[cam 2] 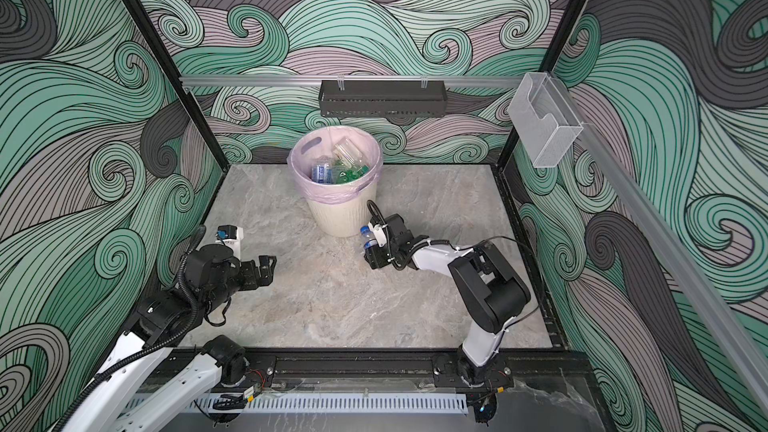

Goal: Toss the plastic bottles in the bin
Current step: 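Lower the right gripper to the blue-capped soda water bottle and grasp it, then lift the soda water bottle over the bin with the right gripper and release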

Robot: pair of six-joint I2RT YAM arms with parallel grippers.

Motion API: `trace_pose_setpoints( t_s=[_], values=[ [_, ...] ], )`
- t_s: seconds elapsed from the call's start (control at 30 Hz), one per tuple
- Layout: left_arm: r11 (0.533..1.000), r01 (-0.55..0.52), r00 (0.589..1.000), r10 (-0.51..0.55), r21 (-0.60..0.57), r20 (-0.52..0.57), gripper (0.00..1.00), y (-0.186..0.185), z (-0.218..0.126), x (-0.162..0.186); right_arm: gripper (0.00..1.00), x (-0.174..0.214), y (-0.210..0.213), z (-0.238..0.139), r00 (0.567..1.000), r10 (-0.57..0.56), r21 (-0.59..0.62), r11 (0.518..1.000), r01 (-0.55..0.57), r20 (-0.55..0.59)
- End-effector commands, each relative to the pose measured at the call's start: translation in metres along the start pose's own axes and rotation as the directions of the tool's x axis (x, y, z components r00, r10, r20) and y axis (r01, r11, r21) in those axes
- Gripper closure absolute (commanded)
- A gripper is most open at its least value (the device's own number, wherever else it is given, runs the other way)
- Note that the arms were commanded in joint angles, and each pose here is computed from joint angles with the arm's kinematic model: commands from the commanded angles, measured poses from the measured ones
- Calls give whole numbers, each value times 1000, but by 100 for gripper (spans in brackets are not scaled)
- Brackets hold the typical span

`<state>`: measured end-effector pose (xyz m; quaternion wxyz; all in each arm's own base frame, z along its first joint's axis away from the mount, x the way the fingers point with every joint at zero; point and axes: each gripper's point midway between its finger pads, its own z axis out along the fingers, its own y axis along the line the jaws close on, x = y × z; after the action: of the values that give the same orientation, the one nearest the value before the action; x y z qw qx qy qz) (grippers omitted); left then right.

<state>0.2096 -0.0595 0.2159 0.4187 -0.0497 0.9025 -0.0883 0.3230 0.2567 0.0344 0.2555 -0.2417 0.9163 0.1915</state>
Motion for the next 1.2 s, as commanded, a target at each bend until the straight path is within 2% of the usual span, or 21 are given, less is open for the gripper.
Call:
trace_pose_setpoints(
  t_s=[0.0, 0.2, 0.4, 0.8, 1.03, 1.17],
  values=[
    [1000, 17, 1000, -17, -16, -1, 1, 5, -2, 2, 33, -1, -8, 3, 1000, 21, 46, 999, -22, 12],
    [1000, 18, 1000, -18, -19, 1, 1, 6, -3, 2, 40, 4, -8, 4, 999, 36, 52, 998, -36, 6],
    [1000, 18, 1000, -18, -18, 3, 1, 6, -4, 2, 44, 0, -3, -22, 997, 57, 45, 997, -60, 59],
    [1000, 21, 1000, -21, -8, 10, 1, 5, -5, 1, 47, -10, 25, -122, 966, 93, -54, 995, -83, 243],
    [1000, 21, 1000, -21, -4, 8, 1, 3, -4, 0, 50, -21, 49, -176, 938, 74, -144, 989, -26, 340],
    [1000, 20, 1000, -20, -2, 4, 1, 3, -3, 1, 52, -44, 68, -210, 920, 37, -187, 981, 40, 390]
  ],
)
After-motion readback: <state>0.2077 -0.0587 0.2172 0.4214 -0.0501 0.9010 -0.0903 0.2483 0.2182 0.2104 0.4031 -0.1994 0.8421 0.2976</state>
